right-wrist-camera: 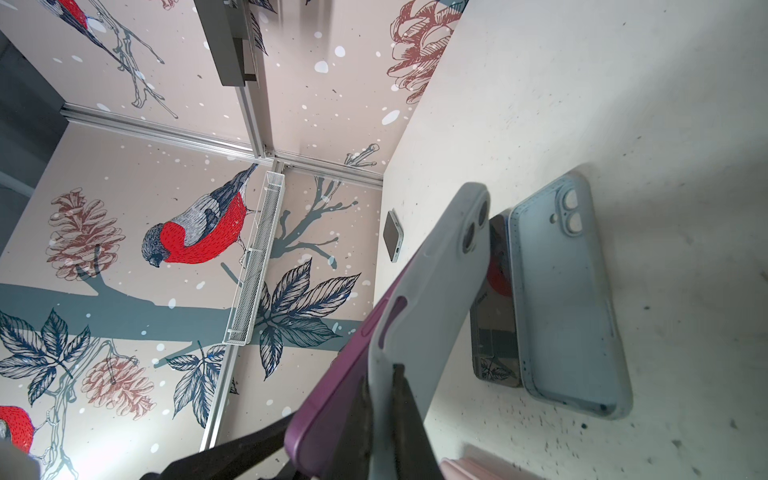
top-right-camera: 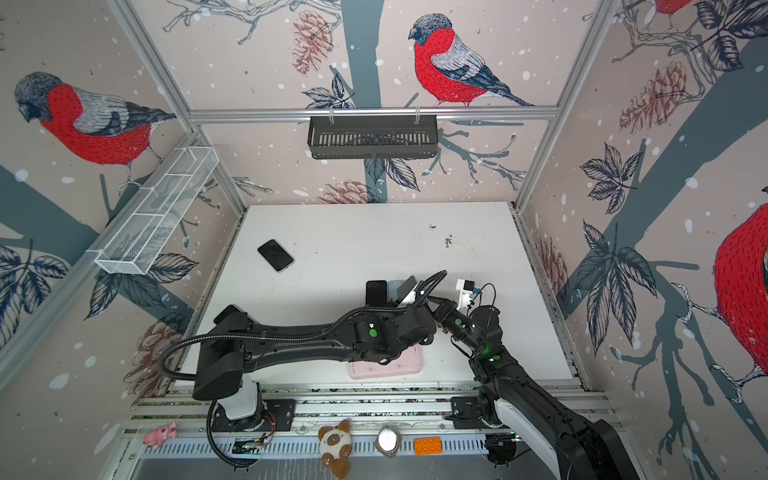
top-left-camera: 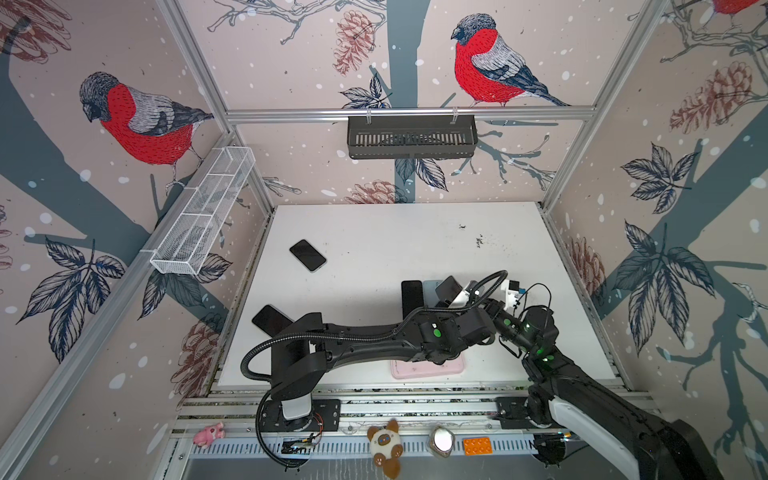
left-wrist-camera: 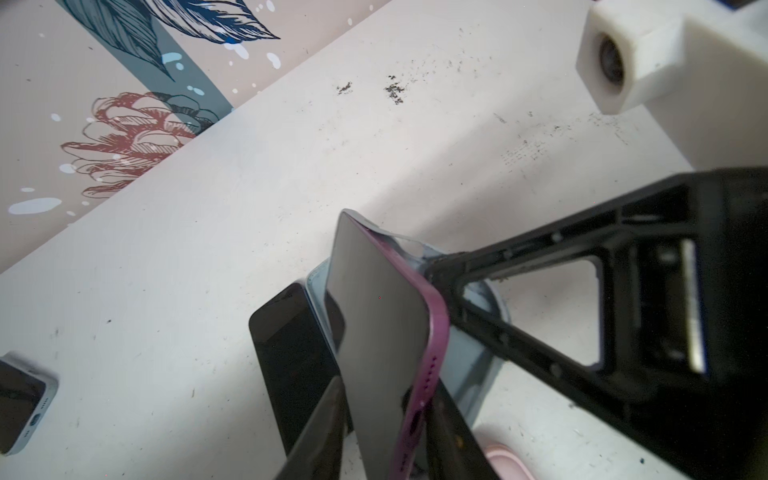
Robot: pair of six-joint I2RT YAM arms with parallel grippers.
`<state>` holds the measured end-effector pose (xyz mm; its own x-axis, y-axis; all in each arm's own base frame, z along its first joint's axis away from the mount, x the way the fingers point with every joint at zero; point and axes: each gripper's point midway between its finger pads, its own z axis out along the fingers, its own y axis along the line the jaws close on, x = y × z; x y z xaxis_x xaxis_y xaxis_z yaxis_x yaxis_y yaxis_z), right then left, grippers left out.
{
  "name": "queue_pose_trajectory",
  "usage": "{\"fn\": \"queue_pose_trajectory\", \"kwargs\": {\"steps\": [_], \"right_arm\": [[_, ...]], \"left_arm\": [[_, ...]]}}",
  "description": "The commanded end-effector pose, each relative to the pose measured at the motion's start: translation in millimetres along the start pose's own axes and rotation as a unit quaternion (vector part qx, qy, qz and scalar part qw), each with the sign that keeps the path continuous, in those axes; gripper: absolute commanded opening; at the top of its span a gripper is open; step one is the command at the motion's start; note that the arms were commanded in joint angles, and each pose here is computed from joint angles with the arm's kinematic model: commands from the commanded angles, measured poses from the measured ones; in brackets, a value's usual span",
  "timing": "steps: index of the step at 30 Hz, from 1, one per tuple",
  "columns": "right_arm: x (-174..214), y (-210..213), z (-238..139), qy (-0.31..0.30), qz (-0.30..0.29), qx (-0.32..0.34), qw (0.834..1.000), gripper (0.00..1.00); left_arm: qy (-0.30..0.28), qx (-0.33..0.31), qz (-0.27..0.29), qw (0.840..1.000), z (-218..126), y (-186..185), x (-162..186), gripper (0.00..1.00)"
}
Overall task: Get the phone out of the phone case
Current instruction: 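Slide the purple phone fully out of the pale blue case with the left gripper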
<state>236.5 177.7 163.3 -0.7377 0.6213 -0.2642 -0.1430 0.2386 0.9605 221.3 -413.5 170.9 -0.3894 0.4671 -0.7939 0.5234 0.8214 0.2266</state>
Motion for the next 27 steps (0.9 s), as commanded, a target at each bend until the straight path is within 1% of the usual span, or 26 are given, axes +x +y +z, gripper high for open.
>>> {"fn": "queue_pose_trajectory", "kwargs": {"steps": [1,5,8,11,12,18,22,27], "right_arm": [[-1,16,0,0.000,-0.013,-0.031,0.999,0.00],[-2,17,0,-0.001,-0.014,-0.030,0.999,0.00],[-3,18,0,-0.002,-0.015,-0.029,0.999,0.00],[-2,19,0,0.000,-0.015,-0.031,0.999,0.00],[-2,19,0,0.000,-0.014,-0.031,0.999,0.00],[-2,17,-1,-0.003,-0.014,-0.029,0.999,0.00],[-1,9,-1,-0.003,-0.011,-0.019,1.000,0.00],[1,4,0,0.000,-0.007,-0.015,1.000,0.00]], "left_arm": [[-0.010,0.032,0.009,0.999,3,-13,-6,0.28],[-0.008,0.050,0.015,0.999,3,-19,-4,0.20],[-0.010,0.055,0.015,0.998,1,-20,-6,0.12],[-0.014,0.052,0.014,0.998,-1,-17,-10,0.01],[-0.016,0.049,0.014,0.999,-2,-16,-12,0.00],[-0.022,0.022,0.018,0.999,-6,-4,-16,0.00],[-0.035,0.004,0.009,0.999,-11,7,-22,0.00],[-0.055,0.007,0.000,0.998,-20,12,-31,0.00]]}}
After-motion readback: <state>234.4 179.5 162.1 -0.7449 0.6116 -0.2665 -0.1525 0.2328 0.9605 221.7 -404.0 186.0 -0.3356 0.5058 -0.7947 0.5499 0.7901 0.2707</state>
